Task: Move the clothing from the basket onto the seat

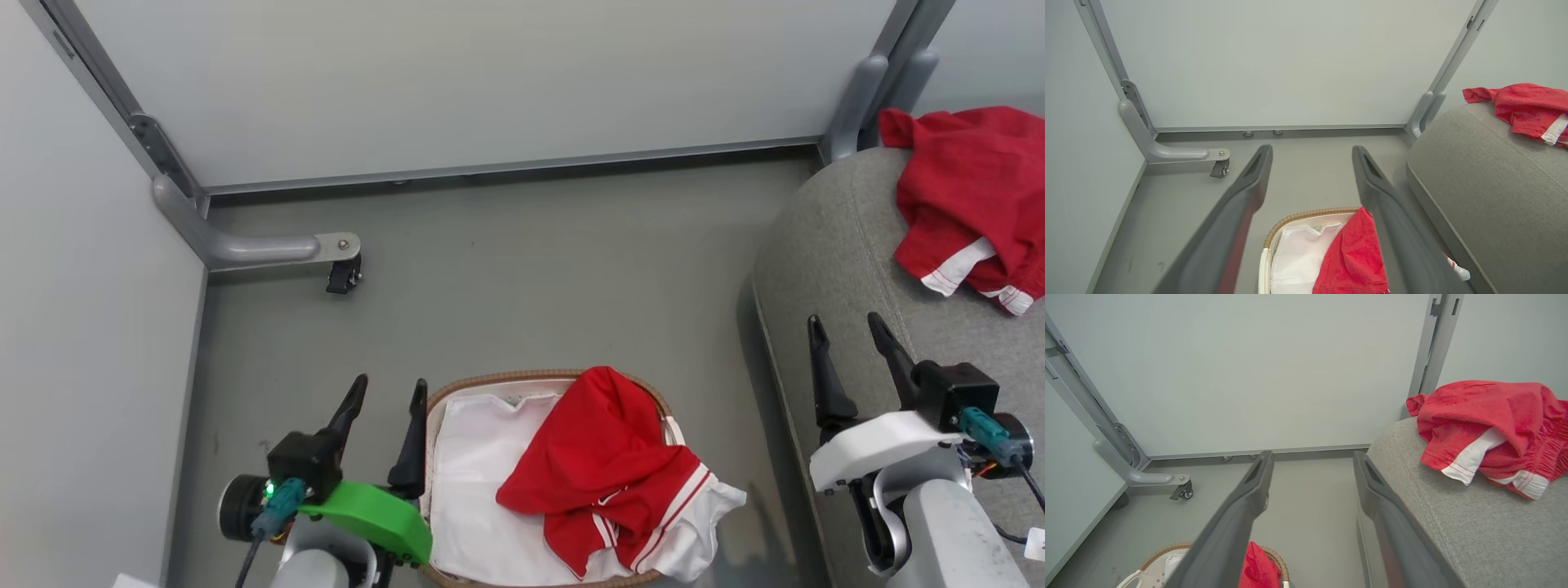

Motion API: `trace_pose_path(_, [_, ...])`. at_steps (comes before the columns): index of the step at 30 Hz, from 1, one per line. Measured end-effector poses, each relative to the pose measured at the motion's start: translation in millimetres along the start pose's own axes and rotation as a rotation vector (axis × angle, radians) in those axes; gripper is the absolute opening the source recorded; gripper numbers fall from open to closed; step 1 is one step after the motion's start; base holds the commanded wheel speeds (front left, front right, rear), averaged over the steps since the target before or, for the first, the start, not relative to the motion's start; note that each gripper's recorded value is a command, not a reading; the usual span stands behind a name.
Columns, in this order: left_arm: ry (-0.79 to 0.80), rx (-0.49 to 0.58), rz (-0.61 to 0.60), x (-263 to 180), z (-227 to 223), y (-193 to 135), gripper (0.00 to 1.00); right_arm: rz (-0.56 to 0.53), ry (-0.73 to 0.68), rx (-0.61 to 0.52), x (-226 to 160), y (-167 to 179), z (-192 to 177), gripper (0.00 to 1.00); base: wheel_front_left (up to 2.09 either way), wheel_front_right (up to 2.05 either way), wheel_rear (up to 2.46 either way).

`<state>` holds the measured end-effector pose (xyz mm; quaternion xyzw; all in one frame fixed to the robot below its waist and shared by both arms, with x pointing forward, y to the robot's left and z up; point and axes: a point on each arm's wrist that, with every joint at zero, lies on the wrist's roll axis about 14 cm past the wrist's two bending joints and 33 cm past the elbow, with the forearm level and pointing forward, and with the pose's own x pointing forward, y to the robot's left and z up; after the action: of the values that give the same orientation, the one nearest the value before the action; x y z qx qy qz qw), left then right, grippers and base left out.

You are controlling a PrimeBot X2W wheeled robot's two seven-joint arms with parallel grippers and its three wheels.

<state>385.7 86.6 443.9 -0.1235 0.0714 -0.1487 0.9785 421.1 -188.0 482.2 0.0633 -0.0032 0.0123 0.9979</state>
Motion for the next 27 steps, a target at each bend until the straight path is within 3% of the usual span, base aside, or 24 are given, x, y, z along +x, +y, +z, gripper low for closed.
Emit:
trace_pose_path(6, [0.105,0.065,-0.160,32,-29,-37,1.00,-0.043,-0.019,-0.011,21,-16,2,1.00,0.00,0.00,0.00])
trace_pose_path(13, [0.343,0.156,-0.346,45,-105,-67,1.00,-0.053,-0.022,-0.018,50,-24,-6,1.00,0.00,0.00,0.00])
trace_pose_path(20, [0.596,0.242,-0.476,37,-185,-68,1.00,-0.043,-0.019,-0.005,76,-26,-22,1.00,0.00,0.00,0.00])
trace_pose_path(27, [0.773,0.277,-0.517,38,-246,-50,1.00,-0.044,0.009,0.001,91,-33,-47,1.00,0.00,0.00,0.00])
